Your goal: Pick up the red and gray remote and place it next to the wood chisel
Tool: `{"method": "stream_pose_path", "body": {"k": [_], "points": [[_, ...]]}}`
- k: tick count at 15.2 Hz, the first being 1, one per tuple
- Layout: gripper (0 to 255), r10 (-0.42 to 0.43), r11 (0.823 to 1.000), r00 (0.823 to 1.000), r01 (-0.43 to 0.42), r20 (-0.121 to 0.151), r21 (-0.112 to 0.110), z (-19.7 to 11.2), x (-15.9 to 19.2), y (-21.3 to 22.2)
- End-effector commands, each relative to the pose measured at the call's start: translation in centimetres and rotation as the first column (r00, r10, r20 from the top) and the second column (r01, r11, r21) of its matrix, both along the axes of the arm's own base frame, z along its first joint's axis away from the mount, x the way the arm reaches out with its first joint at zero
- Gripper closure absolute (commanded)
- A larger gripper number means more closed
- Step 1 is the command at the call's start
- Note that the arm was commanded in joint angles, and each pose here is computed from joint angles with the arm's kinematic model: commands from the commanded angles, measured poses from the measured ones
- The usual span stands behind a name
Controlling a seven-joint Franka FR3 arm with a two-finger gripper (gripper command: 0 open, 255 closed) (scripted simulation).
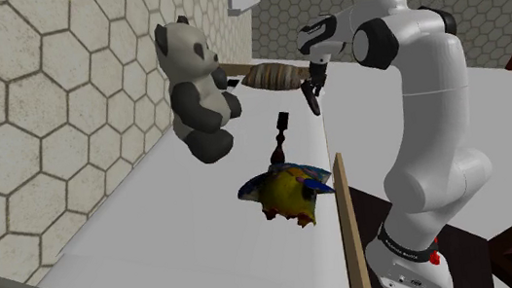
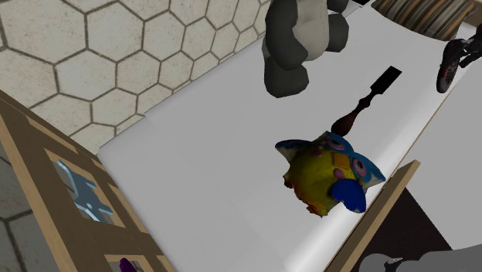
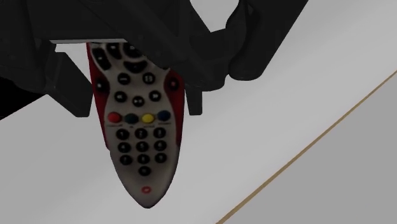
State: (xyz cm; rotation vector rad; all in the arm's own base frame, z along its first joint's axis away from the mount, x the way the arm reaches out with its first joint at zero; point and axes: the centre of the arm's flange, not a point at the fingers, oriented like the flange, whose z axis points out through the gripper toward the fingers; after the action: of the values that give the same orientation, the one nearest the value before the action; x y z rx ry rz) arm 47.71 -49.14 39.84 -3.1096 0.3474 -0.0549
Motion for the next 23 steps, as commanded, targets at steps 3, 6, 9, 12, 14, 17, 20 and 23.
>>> {"method": "stream_pose_path", "body": {"k": [3, 6, 9, 12, 14, 17, 20, 23], "points": [[255, -0.002, 1.000, 1.000, 0.002, -0.009, 0.007, -2.6, -0.2, -0.1], [255, -0.002, 1.000, 1.000, 0.002, -0.009, 0.007, -4.2, -0.2, -0.1], [255, -0.002, 1.000, 1.000, 0.002, -0.009, 0.007, -4.9, -0.2, -0.1], [255, -0.002, 1.000, 1.000, 0.002, -0.009, 0.007, -4.9, -0.2, -0.1], [255, -0.002, 1.000, 1.000, 0.002, -0.009, 0.007, -4.9, -0.2, -0.1], [0, -0.002, 1.000, 1.000, 0.002, -0.009, 0.007, -4.9, -0.2, -0.1], [0, -0.002, 1.000, 1.000, 0.002, -0.009, 0.007, -4.9, -0.2, -0.1], [0, -0.002, 1.000, 1.000, 0.002, -0.009, 0.007, -2.2, -0.3, -0.1]]}}
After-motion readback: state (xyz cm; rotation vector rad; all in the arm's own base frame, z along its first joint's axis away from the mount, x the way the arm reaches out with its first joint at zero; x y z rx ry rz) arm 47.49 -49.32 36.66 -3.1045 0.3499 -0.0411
